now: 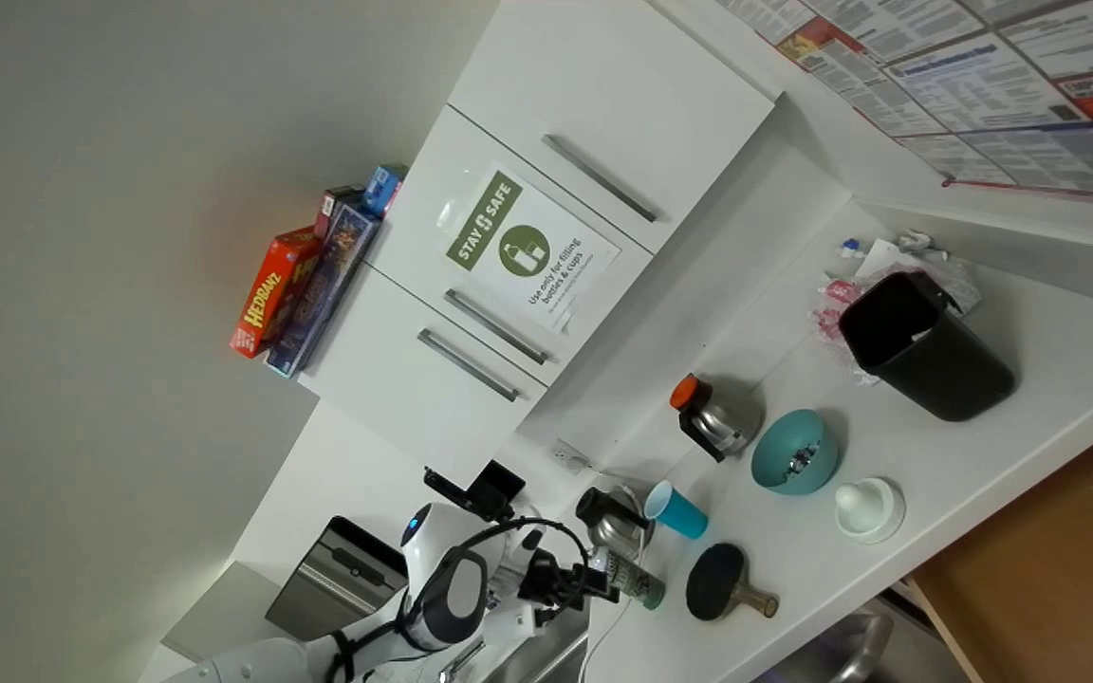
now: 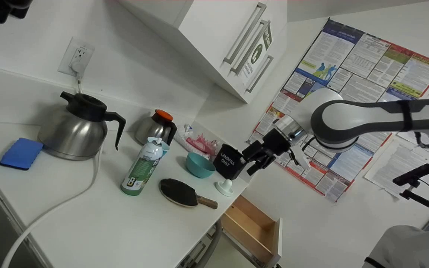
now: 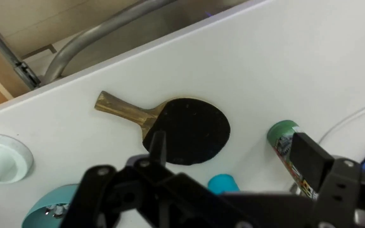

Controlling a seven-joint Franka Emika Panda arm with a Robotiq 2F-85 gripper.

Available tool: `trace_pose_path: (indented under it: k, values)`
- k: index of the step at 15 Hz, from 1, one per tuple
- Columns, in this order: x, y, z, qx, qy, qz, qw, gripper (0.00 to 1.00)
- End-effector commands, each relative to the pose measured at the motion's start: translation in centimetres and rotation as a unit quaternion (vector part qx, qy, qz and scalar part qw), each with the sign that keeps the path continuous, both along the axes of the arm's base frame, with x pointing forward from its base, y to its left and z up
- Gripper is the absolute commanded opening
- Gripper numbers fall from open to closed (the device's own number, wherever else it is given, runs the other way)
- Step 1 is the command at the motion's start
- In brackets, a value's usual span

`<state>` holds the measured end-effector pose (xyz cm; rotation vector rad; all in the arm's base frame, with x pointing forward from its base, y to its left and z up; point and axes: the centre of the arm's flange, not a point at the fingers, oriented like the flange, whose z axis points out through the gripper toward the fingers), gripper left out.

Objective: Move the paddle forward on the counter

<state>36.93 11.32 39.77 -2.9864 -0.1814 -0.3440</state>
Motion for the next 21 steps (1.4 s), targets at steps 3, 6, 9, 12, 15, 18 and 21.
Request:
trace_pose_path:
  k: [3, 6, 9, 12, 15, 18, 21]
  values:
    - [7.0, -3.2, -3.3, -0.096, 0.031, 0.112, 0.9886, 1.00]
    - [9.5, -4.8, -5.9, -0.124, 0.026, 0.132, 0.9831, 1.00]
    - [7.8, -4.9, -6.1, -0.118, 0.038, 0.118, 0.9853, 1.00]
    - [7.8, -4.8, -6.2, -0.118, 0.039, 0.120, 0.9850, 1.00]
    - [8.2, -4.7, -6.3, -0.111, 0.025, 0.124, 0.9857, 1.00]
    - [10.0, -5.0, -7.5, -0.116, 0.016, 0.160, 0.9801, 1.00]
    - [11.4, -5.3, -9.0, -0.138, 0.026, 0.237, 0.9613, 1.00]
